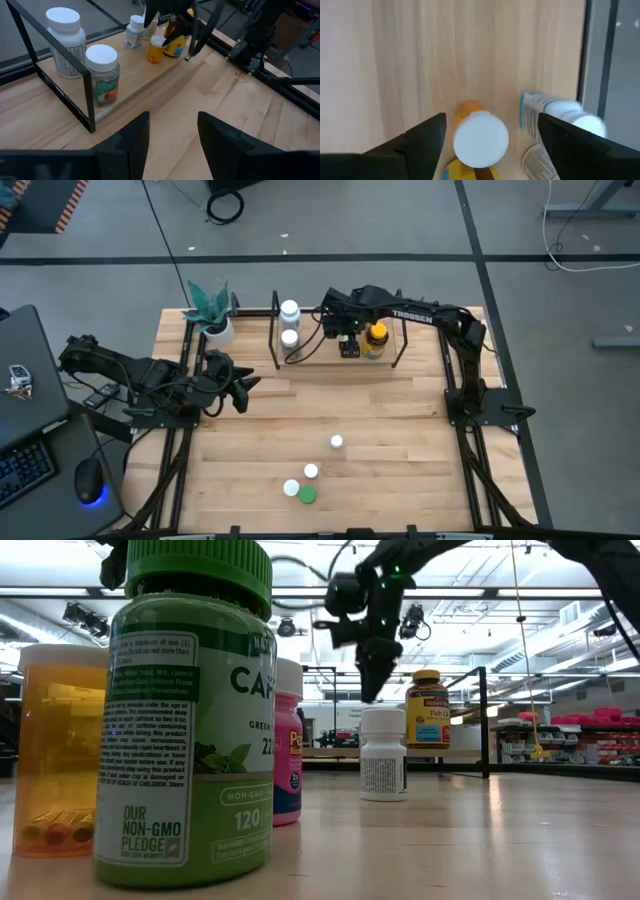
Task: Pick and place medicine bottles onto shelf by color
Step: Put the small green pill bottle on the shelf
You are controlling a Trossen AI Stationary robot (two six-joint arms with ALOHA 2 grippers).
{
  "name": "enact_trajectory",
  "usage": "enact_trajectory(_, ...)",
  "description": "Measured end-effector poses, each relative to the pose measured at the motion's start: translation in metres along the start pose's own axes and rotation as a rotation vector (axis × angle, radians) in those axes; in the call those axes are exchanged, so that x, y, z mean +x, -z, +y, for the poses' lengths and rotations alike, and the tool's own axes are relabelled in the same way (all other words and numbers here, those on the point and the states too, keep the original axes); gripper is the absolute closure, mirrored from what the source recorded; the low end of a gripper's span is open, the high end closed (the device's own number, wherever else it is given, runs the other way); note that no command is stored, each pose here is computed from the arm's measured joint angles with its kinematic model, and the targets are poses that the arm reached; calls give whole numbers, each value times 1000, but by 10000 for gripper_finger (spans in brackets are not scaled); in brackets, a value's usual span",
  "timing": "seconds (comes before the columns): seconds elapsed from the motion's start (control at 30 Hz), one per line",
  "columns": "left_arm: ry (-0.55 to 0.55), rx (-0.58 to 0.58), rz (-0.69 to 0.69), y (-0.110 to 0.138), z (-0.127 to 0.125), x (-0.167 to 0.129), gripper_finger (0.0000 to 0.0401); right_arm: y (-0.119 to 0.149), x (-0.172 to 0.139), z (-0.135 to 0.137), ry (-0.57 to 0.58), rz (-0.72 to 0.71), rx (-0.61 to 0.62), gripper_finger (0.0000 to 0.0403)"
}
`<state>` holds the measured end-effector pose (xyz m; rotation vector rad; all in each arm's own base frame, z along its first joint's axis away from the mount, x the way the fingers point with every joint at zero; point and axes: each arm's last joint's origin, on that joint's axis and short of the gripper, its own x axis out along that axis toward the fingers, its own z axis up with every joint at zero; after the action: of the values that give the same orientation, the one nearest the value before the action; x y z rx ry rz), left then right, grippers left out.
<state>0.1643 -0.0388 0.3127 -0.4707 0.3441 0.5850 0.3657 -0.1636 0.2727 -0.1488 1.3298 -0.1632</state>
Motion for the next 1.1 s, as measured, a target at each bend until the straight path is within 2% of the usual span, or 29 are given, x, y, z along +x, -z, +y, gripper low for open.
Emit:
enact_trajectory(0.1,0,0,0,0,0,0,227,-10,-13,10,-50,-60,37,79)
enact_trajectory(0.2,0,0,0,0,0,0,227,-20,-20,28,-186,-127,68,81)
enact_trajectory(0.33,0,0,0,0,0,0,227,-32,-25,63,-303,-172,24,87)
enact_trajectory(0.6,0,0,0,0,0,0,227,-47,-37,145,-369,-209,-190,96)
enact_trajectory(0.9,26,-1,27,1,-1,0,227,-40,-36,213,-429,-173,-273,114)
enact_trajectory(1.1,30,-7,33,1,-1,0,227,-41,-49,257,-456,-273,-374,119)
